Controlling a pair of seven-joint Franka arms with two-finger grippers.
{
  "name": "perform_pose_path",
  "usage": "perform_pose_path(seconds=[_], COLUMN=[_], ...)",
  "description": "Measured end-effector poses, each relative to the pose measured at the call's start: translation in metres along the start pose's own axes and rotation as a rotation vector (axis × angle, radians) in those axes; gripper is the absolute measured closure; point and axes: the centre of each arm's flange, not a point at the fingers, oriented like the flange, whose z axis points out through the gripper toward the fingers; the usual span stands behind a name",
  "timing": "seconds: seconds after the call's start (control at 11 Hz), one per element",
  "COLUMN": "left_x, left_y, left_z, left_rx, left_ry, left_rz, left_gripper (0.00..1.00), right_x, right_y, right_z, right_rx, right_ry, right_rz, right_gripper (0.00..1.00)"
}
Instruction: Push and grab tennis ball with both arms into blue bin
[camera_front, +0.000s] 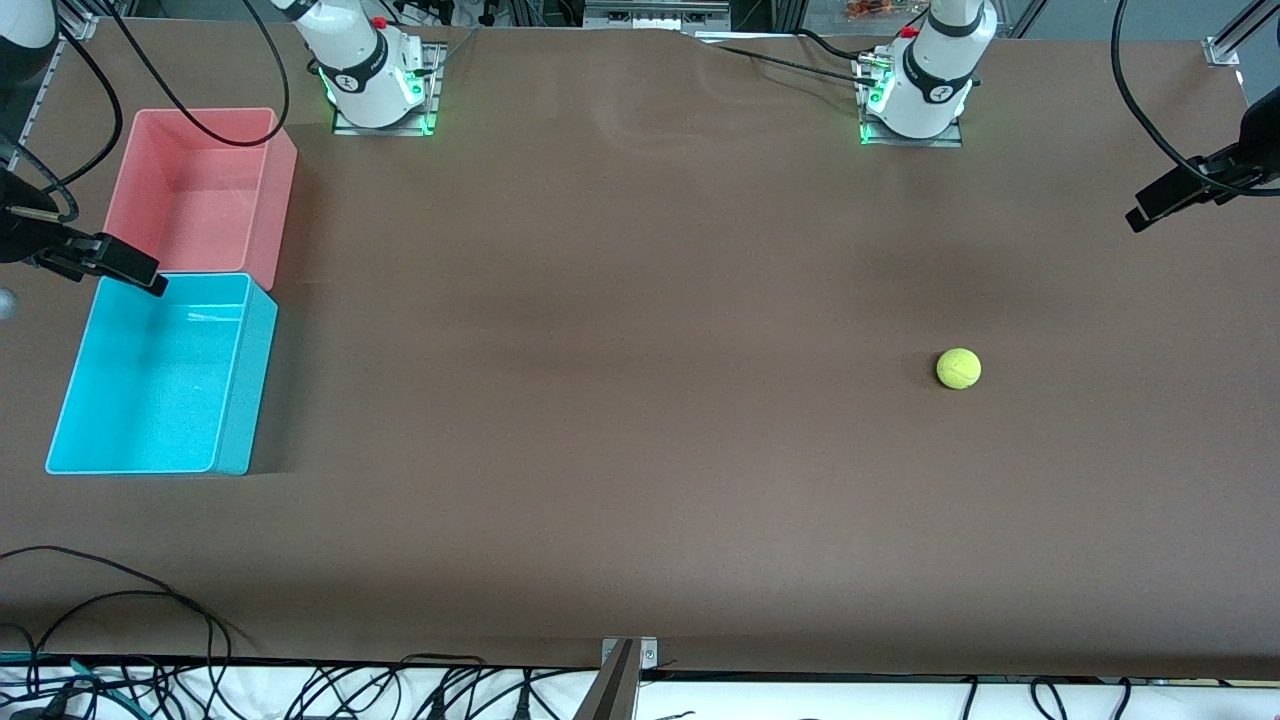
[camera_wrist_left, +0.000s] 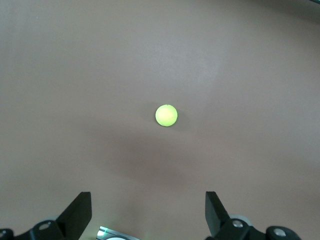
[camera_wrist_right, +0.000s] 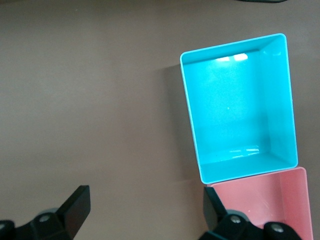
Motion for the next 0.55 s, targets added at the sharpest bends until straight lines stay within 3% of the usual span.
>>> perform_pose_path(seconds=[0.36,0.55], left_x=[0.0,0.0], left_y=[-0.001,-0.002], left_z=[-0.01,-0.011], left_rx=[-0.007,-0.007], left_ry=[0.02,0.022], left_rz=[0.002,0.087], left_gripper=[0.0,0.0], right_x=[0.0,0.0], right_y=[0.003,0.003], right_z=[0.0,0.0], right_rx=[-0.001,-0.001], right_ry=[-0.005,-0.006], right_rz=[0.005,0.005], right_gripper=[0.0,0.0])
